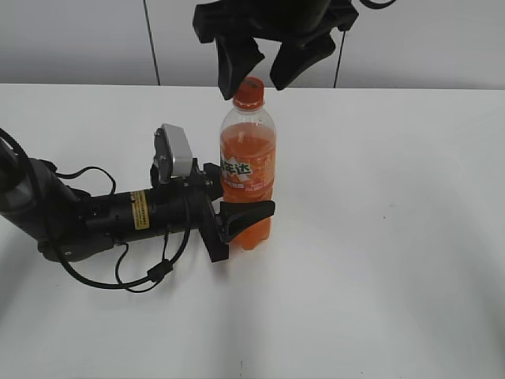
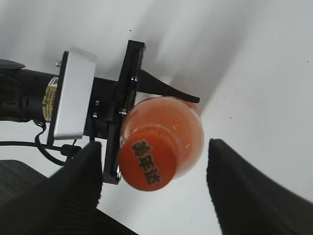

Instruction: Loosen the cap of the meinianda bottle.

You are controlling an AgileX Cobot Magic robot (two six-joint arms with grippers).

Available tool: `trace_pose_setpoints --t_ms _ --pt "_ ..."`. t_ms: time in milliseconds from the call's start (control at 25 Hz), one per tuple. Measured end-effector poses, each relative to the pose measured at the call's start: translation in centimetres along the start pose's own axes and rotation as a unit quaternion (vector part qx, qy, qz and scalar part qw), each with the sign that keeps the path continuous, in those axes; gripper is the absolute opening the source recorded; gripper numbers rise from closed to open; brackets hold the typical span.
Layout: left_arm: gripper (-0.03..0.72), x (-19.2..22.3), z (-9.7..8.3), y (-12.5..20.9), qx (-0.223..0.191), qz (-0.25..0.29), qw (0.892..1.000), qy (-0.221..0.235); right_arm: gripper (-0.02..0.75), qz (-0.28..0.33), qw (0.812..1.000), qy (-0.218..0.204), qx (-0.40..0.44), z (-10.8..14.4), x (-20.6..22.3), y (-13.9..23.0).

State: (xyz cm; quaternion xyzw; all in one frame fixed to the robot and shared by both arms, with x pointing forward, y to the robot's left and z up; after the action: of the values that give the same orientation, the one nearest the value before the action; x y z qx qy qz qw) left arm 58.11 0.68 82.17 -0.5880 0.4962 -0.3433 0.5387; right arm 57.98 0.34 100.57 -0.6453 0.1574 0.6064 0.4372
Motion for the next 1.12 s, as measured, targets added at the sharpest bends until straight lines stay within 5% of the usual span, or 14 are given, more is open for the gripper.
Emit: trace_pose_setpoints --t_ms 600,840,1120 --pt "0.395 0.00 0.00 0.00 0.000 0.000 1.000 0.000 0.461 0.009 1.000 0.001 -0.009 -0.15 0.80 0.13" --pt "0.395 0.00 0.00 0.00 0.000 0.000 1.000 0.000 0.276 0.008 1.000 -0.001 -0.012 -0.08 0.80 0.11" --pt "0.395 0.00 0.00 0.00 0.000 0.000 1.000 0.000 0.274 0.007 0.998 -0.002 -0.063 -0.02 0.80 0.07"
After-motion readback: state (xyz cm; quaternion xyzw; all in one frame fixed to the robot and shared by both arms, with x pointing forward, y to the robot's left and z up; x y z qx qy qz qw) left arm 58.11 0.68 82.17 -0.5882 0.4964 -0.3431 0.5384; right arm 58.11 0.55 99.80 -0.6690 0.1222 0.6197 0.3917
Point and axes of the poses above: a point on each arm's last joint axis where the gripper is mounted, x pointing out along that axis toward the gripper, z along the wrist's bending axis when the last joint is at zero, y = z × x, the point moved 10 cm from there along x, pointing out along that axis toward the gripper, and after that the axes turned 8 degrees about -x, right-handed, at the moved point
